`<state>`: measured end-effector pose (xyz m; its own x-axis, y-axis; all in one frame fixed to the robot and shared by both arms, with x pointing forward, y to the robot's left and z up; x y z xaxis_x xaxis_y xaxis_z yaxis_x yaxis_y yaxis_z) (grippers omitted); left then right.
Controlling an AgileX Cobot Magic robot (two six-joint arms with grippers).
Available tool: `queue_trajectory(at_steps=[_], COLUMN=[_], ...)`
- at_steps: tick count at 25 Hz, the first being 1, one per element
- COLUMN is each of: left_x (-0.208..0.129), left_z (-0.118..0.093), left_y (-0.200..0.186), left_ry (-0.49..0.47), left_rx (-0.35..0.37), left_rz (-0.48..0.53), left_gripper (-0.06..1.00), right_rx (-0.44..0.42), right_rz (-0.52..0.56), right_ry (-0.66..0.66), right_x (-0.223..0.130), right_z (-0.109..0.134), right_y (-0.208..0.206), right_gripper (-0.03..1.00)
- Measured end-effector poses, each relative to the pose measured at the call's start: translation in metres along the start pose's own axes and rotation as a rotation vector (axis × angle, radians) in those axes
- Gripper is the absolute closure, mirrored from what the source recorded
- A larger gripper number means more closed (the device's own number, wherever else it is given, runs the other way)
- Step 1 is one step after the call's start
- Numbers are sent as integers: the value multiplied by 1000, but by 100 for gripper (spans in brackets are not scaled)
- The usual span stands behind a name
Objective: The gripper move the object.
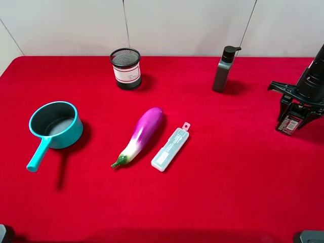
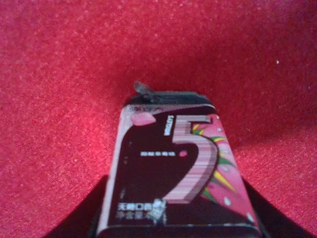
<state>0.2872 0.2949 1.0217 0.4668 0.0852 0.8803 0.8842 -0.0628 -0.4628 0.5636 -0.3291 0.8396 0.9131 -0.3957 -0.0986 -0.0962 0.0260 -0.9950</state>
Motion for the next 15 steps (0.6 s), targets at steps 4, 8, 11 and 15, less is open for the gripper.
queue_trajectory(at_steps=[4,8,11,15], left_x=[0,0,0,0], left_z=[0,0,0,0], left_y=[0,0,0,0], left_ry=[0,0,0,0], left_rx=[0,0,0,0], left_rz=[0,0,0,0], left_gripper=[-4,-4,-4,-4], right_rx=[-1,-1,-3,-3], right_rz=[0,0,3,4], right_ry=[-1,-1,-1,-2], right_x=[0,0,0,-4], right_z=[0,0,0,-1], right_y=[0,0,0,-8], right_gripper=[64,64,64,64])
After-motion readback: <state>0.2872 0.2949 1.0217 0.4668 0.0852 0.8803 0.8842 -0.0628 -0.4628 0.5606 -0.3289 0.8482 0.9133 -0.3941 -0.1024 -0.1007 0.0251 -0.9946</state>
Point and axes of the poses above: a point on each arm's last joint axis where the gripper is mounted, y pointing out along that axis toward the gripper, z along the wrist's bending axis when the last joint is at zero, x = y × z, the point moved 6 cm from there along y, pointing out along that axis toward the gripper, and after that the axes turned 11 degrees about -y, right-handed, at the moved point
